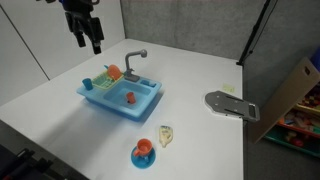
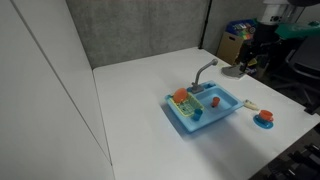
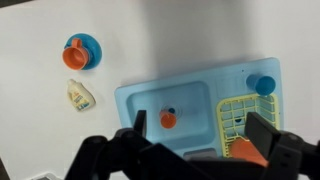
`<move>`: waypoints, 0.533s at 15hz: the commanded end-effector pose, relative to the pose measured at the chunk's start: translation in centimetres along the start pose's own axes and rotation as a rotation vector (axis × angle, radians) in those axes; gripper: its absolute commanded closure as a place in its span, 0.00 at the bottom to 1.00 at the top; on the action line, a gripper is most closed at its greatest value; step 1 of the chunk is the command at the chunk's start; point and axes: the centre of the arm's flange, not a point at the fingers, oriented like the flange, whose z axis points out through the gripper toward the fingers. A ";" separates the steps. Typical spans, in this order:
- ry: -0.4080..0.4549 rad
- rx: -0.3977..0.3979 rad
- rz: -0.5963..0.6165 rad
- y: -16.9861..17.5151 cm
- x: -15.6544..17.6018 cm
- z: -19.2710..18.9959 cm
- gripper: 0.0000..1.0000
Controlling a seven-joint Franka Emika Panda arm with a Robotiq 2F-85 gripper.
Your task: Remove the orange cup from the sink and put it on the table
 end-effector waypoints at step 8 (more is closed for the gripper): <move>0.049 0.005 0.019 -2.3 5.9 3.0 0.00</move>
